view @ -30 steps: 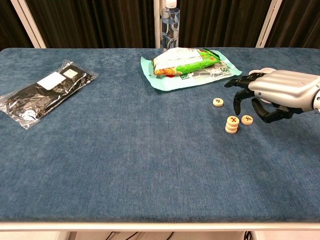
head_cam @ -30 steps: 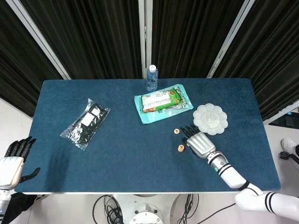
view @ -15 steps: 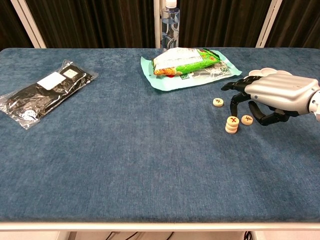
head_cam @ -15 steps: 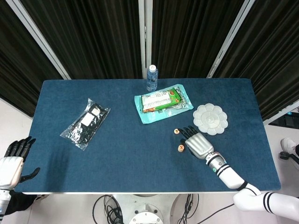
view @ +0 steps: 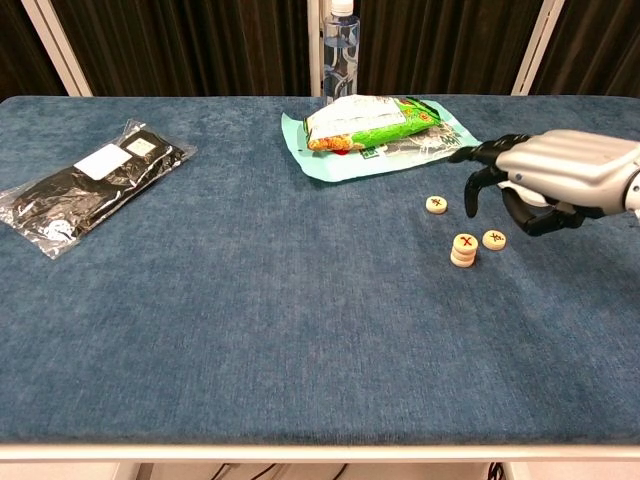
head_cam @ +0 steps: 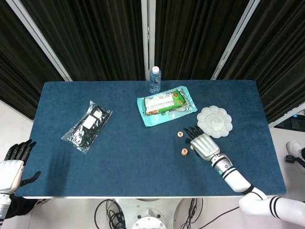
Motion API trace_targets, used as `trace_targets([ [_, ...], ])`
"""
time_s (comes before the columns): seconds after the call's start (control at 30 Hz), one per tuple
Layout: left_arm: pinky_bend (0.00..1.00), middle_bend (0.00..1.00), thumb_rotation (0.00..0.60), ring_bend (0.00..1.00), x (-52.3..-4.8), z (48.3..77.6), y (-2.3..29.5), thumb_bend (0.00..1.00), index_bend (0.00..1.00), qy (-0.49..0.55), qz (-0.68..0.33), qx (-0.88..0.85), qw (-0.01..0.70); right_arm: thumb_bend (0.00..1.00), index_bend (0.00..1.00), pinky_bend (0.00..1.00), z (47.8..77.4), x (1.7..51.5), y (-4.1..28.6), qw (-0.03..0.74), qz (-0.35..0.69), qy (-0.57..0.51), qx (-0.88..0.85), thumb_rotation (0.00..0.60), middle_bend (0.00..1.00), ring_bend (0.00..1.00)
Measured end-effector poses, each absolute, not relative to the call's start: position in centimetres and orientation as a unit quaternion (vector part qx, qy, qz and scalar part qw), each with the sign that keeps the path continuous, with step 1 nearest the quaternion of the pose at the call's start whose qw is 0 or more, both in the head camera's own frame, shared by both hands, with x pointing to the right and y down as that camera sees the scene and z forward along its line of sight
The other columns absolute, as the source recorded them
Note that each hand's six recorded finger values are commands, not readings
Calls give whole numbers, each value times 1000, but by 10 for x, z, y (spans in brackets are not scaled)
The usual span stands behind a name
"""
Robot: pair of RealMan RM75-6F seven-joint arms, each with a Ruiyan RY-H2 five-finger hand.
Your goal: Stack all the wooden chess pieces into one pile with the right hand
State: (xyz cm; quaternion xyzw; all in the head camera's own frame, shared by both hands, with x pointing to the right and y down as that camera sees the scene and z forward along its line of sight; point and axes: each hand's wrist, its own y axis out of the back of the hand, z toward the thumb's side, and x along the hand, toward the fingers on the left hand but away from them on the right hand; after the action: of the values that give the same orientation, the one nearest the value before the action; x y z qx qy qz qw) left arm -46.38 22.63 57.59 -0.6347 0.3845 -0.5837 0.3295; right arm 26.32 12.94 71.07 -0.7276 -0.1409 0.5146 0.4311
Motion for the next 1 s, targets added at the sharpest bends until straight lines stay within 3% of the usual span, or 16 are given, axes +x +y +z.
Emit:
trace_targets([
  [0.13,0,0,600,0,-463,577,226,230,47,382,-585,-636,329,362,275,0,713,275,127,432,532,-137,-716,600,0,0],
  [0.23,0,0,600,0,-463,577,227,231,47,382,-585,-636,329,270,273,0,718,284,127,428,549,-135,-705,600,0,0],
  [0.5,0,0,600,0,-463,577,227,230,47,382,-586,-634,329,226,288,0,736,285,132,419,558,-138,-703,600,0,0],
  [1.0,0,0,600,0,-465,577,227,230,47,383,-586,-634,328,227,408,0,744,271,135,424,538,-154,-712,600,5,0],
])
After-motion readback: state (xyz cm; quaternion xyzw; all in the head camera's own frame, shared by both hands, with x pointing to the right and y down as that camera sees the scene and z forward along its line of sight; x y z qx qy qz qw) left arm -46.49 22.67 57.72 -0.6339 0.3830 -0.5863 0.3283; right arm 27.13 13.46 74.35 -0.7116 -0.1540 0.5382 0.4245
